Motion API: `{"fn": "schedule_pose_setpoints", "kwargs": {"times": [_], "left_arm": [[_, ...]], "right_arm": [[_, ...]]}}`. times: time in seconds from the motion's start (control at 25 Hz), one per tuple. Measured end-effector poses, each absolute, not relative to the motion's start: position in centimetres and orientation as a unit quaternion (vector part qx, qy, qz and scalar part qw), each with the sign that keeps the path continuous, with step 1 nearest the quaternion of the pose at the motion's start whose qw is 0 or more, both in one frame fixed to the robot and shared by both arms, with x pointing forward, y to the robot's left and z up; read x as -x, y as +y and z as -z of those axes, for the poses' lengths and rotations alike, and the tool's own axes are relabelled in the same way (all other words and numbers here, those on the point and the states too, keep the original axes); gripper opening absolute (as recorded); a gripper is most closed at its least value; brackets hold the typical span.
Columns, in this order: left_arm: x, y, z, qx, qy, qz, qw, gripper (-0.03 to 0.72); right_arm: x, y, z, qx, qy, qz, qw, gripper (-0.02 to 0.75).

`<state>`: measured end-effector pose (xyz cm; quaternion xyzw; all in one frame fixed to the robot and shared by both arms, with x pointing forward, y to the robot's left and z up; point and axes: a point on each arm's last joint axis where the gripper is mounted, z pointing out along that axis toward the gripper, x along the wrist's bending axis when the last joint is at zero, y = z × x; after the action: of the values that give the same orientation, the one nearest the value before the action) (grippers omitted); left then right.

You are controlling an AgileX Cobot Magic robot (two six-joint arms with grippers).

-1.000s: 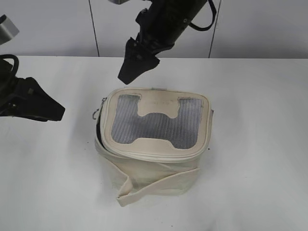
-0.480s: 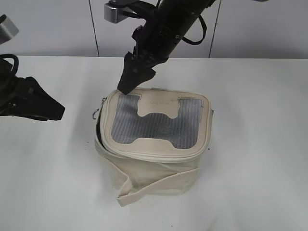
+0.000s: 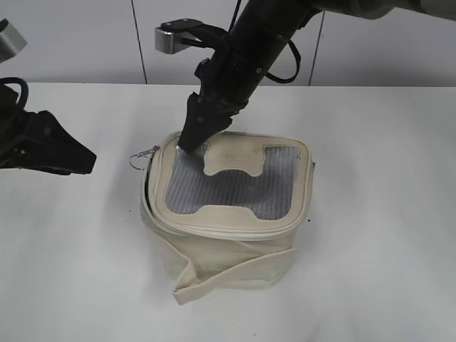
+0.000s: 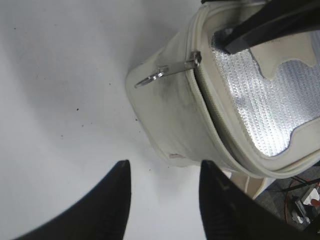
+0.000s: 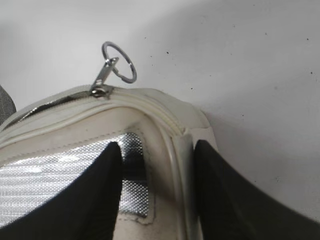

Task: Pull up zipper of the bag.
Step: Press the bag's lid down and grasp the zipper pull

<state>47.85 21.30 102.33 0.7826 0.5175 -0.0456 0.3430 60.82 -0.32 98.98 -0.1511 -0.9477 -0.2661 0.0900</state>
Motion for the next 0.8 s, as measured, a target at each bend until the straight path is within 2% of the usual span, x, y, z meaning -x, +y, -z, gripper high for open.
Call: {"fn": "schedule_pose_setpoints", "kwargs": {"times": [0.2, 0.28, 0.52, 0.8], "left_arm": [[-48.26, 21.33, -102.47, -0.772, 0.526, 0.029, 0.356, 0.348], [-48.42, 21.39, -102.49, -0.774, 0.521, 0.017, 0.359, 0.348], [-48.78, 21.53, -102.56, -0.791, 0.492, -0.018, 0.364, 0.358], [-48.66, 20.97, -102.48, -0.811, 0.459, -0.025, 0.363, 0.449]], "right_arm": [[-60.81, -0.32, -98.98, 0.153, -0.948, 0.266, 0.091, 0.132], [-60.76, -0.36, -98.96, 0.154, -0.948, 0.263, 0.093, 0.092], [-60.68, -0.38, -99.03, 0.152, -0.948, 0.261, 0.098, 0.09], [-60.66, -0.4, -99.1, 0.154, -0.948, 0.258, 0.099, 0.09]]}}
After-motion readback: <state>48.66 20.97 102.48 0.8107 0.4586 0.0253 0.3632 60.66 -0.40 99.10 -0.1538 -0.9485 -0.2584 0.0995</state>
